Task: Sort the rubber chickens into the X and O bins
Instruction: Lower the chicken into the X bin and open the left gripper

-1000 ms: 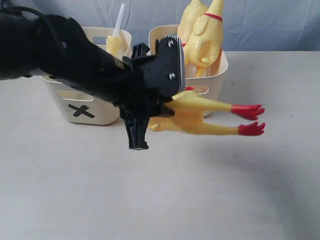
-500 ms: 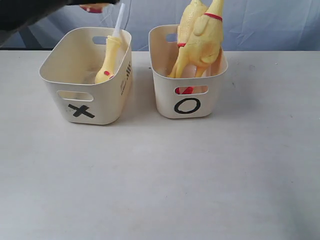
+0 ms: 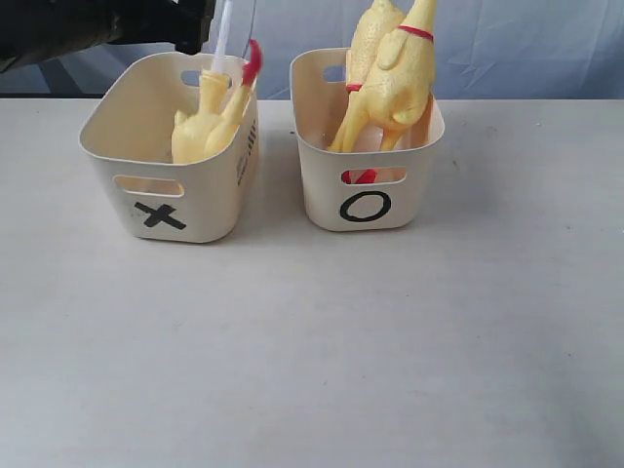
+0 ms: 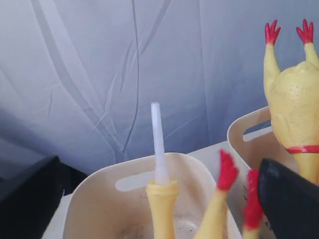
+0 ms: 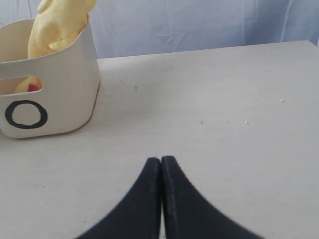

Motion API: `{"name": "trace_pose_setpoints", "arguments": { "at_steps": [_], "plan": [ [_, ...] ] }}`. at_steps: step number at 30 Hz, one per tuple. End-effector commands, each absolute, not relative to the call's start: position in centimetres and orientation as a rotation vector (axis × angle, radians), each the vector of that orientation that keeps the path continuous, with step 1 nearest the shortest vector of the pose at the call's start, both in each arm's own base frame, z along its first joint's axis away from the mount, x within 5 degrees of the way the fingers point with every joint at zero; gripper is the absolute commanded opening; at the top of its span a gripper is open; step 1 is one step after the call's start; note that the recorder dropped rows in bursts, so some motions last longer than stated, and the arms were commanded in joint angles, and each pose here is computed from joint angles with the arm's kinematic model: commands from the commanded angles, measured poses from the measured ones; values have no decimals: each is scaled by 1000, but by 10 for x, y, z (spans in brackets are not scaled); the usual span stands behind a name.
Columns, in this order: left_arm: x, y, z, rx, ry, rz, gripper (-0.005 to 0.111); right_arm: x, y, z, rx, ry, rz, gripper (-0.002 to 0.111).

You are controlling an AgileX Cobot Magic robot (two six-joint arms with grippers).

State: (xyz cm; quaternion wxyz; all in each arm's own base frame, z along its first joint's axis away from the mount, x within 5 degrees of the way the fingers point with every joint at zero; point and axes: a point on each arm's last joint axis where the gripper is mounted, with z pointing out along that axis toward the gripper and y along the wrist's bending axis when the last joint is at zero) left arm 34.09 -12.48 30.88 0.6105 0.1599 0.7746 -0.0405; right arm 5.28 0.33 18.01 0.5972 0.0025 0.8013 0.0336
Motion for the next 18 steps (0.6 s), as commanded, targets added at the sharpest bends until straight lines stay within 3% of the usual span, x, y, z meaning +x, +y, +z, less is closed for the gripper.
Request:
{"name": "trace_pose_setpoints", "arguments": {
  "at_steps": [1, 13, 18],
  "plan": [
    [340, -123, 315, 439, 1750, -42, 105, 53, 3, 181, 2, 1847, 79, 0],
    [340, -123, 315, 438, 1748, -42, 105, 53, 3, 181, 2, 1847, 79, 0],
    [325, -117, 340, 444, 1687, -41, 105, 53, 3, 181, 2, 1847, 79, 0]
  ]
}}
